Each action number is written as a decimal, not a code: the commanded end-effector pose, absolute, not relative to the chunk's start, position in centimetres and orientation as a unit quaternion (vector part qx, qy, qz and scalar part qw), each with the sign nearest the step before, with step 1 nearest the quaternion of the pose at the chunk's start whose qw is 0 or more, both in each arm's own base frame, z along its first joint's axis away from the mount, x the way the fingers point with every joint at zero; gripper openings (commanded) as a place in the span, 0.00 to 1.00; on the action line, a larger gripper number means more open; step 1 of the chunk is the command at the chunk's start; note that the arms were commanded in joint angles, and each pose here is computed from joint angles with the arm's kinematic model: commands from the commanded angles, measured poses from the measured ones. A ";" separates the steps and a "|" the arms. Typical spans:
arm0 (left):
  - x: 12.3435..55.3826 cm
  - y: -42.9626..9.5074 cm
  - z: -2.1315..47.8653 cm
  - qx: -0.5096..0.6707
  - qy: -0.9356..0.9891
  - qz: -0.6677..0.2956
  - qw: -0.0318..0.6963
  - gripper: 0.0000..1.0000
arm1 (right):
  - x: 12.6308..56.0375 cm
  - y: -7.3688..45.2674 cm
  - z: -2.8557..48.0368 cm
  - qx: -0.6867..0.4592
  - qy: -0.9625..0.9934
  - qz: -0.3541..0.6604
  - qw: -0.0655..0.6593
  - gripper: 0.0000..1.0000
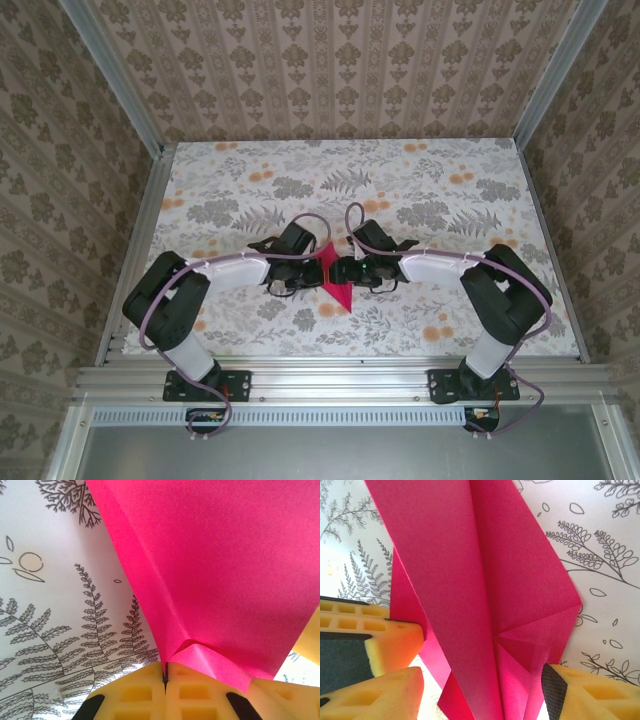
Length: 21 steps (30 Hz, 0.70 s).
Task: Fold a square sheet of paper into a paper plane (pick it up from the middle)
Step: Move the paper plane to the center of the table.
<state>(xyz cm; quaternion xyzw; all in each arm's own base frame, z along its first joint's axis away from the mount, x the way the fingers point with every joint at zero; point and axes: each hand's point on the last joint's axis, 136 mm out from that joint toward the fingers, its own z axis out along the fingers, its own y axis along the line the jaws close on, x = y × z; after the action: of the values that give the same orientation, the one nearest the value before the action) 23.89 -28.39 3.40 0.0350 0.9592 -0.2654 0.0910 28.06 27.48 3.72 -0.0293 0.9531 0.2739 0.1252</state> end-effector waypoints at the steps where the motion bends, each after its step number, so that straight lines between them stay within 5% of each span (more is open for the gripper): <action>1: 23.5 -27.9 3.3 0.043 0.960 -0.263 0.086 0.00 | 27.9 28.5 4.0 -0.047 0.949 0.288 0.116 0.64; 21: 23.7 -27.9 3.4 0.041 0.960 -0.263 0.087 0.00 | 26.7 28.2 3.0 -0.087 0.964 0.224 0.110 0.43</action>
<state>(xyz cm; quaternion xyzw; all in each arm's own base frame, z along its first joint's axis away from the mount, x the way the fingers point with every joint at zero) 23.92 -28.34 3.39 0.0342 0.9593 -0.2652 0.0908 26.76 28.83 3.55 -0.0764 0.9559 0.2598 0.1138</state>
